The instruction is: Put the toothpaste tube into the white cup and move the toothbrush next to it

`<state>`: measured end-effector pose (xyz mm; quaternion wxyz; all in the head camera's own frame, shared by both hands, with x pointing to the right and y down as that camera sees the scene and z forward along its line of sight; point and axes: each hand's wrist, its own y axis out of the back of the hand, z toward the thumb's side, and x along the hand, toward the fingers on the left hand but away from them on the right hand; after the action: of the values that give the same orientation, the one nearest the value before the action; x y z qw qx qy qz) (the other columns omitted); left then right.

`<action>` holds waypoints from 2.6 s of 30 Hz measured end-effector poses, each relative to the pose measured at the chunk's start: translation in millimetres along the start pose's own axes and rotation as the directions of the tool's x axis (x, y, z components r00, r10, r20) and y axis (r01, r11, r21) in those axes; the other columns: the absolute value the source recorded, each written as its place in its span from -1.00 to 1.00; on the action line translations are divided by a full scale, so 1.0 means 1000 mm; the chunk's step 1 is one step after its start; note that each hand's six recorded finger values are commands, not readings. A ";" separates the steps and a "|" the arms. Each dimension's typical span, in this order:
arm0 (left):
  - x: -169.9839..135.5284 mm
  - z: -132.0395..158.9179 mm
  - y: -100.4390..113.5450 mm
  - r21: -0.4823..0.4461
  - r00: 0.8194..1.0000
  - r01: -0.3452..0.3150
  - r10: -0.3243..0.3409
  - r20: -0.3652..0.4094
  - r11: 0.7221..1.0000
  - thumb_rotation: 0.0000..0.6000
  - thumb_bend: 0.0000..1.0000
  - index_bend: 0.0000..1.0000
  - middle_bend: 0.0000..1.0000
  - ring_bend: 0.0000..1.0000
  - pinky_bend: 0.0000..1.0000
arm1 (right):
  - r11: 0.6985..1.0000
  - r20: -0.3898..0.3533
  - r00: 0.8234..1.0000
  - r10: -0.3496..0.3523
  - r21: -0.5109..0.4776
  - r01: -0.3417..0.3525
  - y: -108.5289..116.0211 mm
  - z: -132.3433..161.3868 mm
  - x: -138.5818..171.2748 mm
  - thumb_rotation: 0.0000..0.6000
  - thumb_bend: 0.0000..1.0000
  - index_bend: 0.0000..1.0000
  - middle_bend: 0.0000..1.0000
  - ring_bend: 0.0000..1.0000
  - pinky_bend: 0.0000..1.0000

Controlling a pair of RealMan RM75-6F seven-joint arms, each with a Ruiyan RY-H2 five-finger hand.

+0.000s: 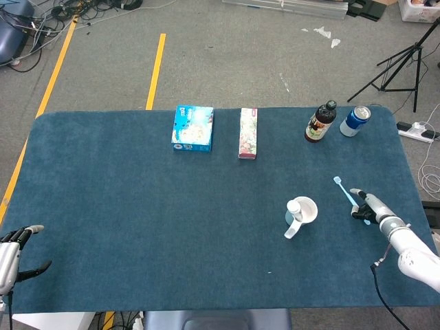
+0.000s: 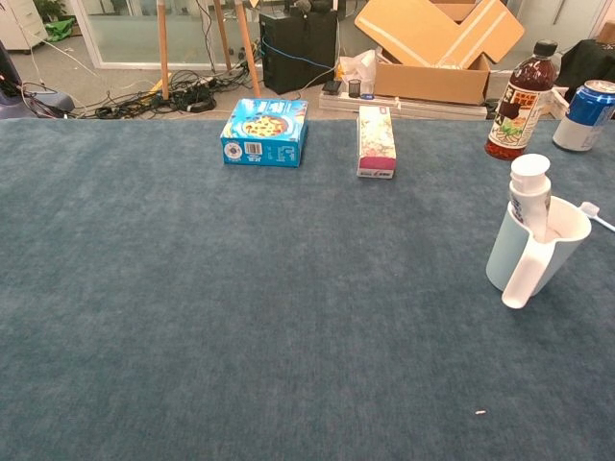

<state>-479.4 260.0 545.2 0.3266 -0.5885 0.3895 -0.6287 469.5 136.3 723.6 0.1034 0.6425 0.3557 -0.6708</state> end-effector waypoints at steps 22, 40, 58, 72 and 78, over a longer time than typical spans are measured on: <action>-0.001 0.000 0.001 -0.002 1.000 -0.001 0.001 -0.001 1.000 1.00 -0.80 -0.44 -0.32 -0.30 -0.10 | 0.999 -0.010 0.999 0.048 0.026 -0.048 -0.010 0.004 0.001 1.00 0.27 -0.89 0.87 1.00 1.00; -0.001 -0.001 0.001 -0.001 1.000 0.000 0.000 -0.003 1.000 1.00 -0.80 -0.44 -0.32 -0.30 -0.10 | 0.991 -0.014 0.993 0.115 0.069 -0.114 -0.020 0.008 0.004 1.00 0.28 -0.89 0.87 1.00 1.00; -0.001 -0.001 0.000 0.001 1.000 0.000 0.000 -0.003 1.000 1.00 -0.80 -0.44 -0.32 -0.30 -0.10 | 0.980 -0.037 0.985 0.171 0.108 -0.166 -0.035 0.008 0.021 1.00 0.28 -0.89 0.87 1.00 1.00; 0.000 0.000 -0.001 0.005 1.000 0.002 -0.002 -0.003 1.000 1.00 -0.80 -0.44 -0.32 -0.30 -0.10 | 0.972 -0.041 0.981 0.192 0.145 -0.184 -0.041 -0.001 0.041 1.00 0.28 -0.89 0.87 1.00 1.00; 0.000 0.000 -0.001 0.005 1.000 0.004 -0.004 -0.003 1.000 1.00 -0.81 -0.44 -0.32 -0.30 -0.10 | 0.974 -0.076 0.983 0.166 0.166 -0.151 -0.039 0.003 0.050 1.00 0.28 -0.89 0.87 1.00 1.00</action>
<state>-479.5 260.9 546.0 0.3265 -0.5875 0.3872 -0.6312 436.4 178.6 689.6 0.0890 0.7043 0.2527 -0.6574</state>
